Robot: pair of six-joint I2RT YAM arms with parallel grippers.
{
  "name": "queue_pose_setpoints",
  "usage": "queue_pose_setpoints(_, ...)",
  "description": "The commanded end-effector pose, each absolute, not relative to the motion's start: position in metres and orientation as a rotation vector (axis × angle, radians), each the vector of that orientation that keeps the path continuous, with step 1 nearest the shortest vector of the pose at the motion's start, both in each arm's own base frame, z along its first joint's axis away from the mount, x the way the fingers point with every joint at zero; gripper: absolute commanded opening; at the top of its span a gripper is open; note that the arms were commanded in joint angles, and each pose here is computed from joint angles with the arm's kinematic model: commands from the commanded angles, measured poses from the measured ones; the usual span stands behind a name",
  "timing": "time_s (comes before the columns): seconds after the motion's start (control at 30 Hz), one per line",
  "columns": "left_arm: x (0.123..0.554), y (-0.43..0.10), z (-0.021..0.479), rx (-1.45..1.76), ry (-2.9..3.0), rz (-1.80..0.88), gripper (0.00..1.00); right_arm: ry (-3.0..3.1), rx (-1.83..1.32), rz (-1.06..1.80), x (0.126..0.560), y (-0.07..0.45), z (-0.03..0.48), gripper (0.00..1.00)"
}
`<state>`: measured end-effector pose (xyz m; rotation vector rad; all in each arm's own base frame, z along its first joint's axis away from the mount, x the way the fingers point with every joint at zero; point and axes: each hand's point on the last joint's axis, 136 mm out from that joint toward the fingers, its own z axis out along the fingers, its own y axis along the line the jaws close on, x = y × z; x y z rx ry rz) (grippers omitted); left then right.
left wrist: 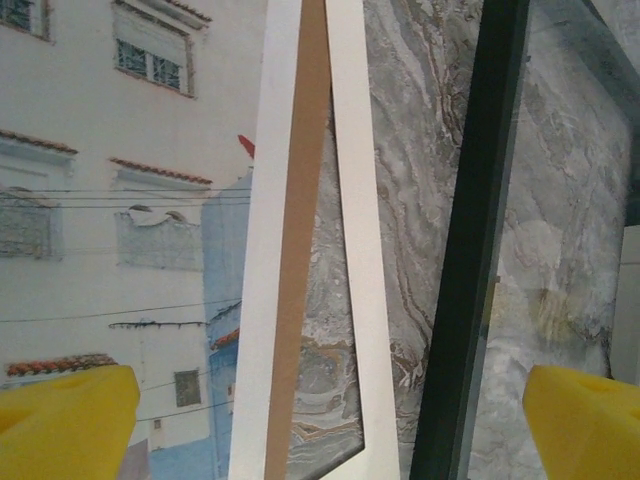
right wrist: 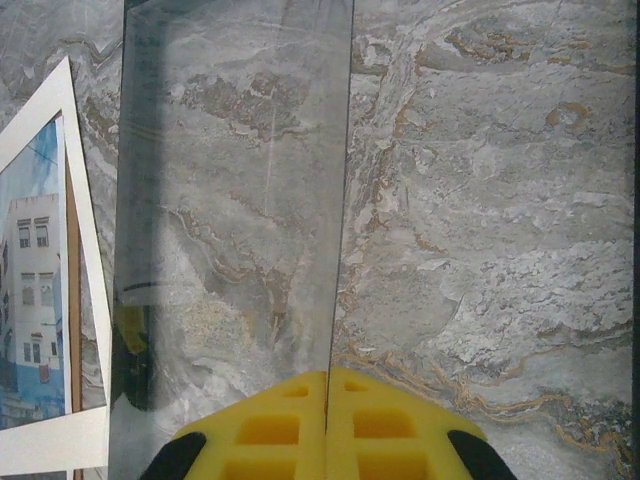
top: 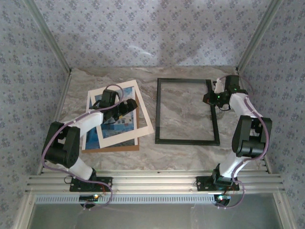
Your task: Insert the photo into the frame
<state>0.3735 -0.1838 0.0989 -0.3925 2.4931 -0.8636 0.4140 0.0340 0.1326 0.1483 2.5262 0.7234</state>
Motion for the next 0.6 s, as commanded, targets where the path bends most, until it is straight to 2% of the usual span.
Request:
queue_pose_setpoints(0.0,0.375,-0.190,0.103,-0.351,2.500,-0.877,0.99,2.500,0.108,0.681,0.417,0.026,0.151,0.00)
queue_pose_setpoints(0.57,0.376,-0.193,0.104,-0.343,2.500,-0.878,0.99,2.539,0.088,0.718,0.415,0.030,0.141,0.00)
